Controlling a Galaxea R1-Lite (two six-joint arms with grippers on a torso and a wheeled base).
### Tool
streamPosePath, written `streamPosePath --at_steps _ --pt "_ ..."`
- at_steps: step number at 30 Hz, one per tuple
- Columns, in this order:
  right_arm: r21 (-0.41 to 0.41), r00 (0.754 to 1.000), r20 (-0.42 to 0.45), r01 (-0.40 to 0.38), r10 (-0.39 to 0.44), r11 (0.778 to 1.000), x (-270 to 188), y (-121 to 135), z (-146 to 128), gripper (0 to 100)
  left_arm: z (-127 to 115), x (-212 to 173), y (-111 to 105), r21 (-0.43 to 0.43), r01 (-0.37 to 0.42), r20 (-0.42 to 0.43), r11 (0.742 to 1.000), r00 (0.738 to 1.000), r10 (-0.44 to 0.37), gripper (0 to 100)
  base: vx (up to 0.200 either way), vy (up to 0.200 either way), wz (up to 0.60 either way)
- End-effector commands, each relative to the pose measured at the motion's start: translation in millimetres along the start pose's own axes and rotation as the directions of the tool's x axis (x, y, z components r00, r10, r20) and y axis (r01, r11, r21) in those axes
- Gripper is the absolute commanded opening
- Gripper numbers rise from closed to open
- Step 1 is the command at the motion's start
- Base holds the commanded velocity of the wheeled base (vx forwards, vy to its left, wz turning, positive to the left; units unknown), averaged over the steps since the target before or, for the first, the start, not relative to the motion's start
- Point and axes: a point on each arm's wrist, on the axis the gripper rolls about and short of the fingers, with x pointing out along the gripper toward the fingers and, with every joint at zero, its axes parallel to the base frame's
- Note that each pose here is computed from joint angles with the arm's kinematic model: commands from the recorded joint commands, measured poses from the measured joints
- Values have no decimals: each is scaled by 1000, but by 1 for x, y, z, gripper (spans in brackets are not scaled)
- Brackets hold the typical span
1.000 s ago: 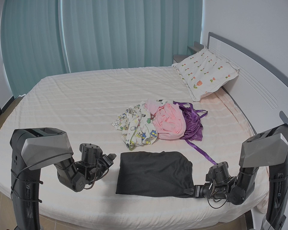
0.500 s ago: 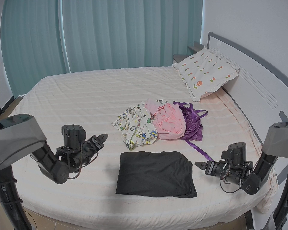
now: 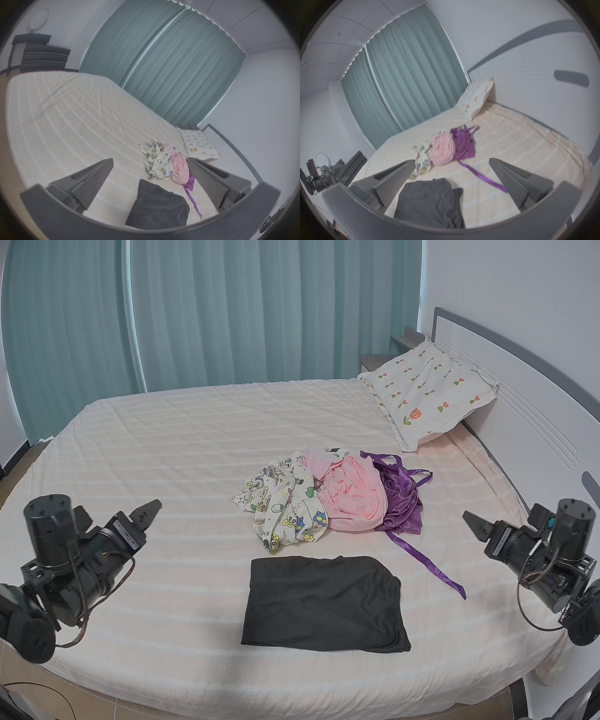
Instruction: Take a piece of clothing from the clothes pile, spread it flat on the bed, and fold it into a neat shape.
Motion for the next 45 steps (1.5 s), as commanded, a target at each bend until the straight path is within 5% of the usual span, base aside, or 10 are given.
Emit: streamPosePath --at_steps 1,19,34,45 --pt "-22 983 186 -8 12 1000 -58 -5 31 100 18 -67 7 2 33 165 999 986 -33 100 0 0 0" --pt "-15 931 348 118 -106 993 -184 -54 7 100 1 -202 71 205 -97 355 974 935 19 100 0 0 0" --pt "-20 931 341 145 -130 989 -222 -71 -27 100 -14 -229 89 289 -283 495 914 862 111 100 0 0 0" --pt "-163 912 393 192 -115 968 -239 -78 -45 100 -20 -240 94 336 -345 551 876 827 114 100 0 0 0"
